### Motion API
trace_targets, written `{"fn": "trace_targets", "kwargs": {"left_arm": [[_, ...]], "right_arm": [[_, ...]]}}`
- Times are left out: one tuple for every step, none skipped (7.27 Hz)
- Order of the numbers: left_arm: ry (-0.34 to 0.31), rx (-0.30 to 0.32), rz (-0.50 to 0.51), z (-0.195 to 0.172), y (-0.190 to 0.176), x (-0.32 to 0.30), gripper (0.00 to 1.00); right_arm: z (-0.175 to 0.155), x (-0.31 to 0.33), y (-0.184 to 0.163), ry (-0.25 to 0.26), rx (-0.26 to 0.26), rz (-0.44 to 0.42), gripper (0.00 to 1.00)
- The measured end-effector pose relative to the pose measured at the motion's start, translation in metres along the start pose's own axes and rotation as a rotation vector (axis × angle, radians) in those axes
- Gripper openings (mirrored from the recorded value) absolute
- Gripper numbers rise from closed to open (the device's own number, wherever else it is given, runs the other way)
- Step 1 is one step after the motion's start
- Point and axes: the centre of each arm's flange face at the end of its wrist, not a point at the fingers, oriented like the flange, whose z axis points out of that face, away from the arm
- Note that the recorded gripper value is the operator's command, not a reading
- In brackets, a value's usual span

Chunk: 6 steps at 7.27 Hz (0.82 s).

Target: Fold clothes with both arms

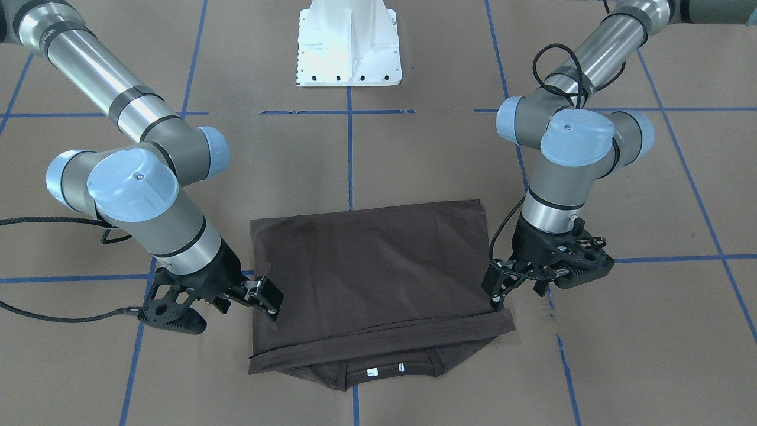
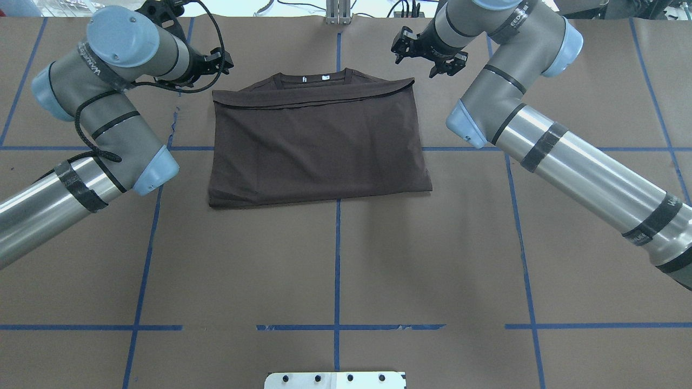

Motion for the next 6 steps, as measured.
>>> {"fn": "trace_targets", "kwargs": {"left_arm": [[0.010, 0.002, 0.001, -0.006, 0.000, 0.001, 1.00], [0.018, 0.004, 0.001, -0.011, 0.001, 0.002, 1.00], [0.025, 0.006, 0.000, -0.015, 0.001, 0.003, 1.00], [0.028, 0.007, 0.001, -0.017, 0.002, 0.003, 1.00], [0.030, 0.007, 0.002, -0.018, 0.002, 0.002, 1.00], [0.031, 0.007, 0.003, -0.018, 0.003, 0.002, 1.00]], "right_arm": [[0.008, 0.023, 0.039, 0.008, -0.027, -0.001, 1.00], [0.020, 0.046, 0.080, 0.026, -0.050, -0.015, 1.00], [0.029, 0.059, 0.109, 0.041, -0.067, -0.030, 0.94], [0.038, 0.067, 0.128, 0.054, -0.084, -0.043, 0.80], [0.043, 0.072, 0.140, 0.062, -0.100, -0.050, 0.44], [0.045, 0.074, 0.146, 0.063, -0.112, -0.053, 0.00]]}}
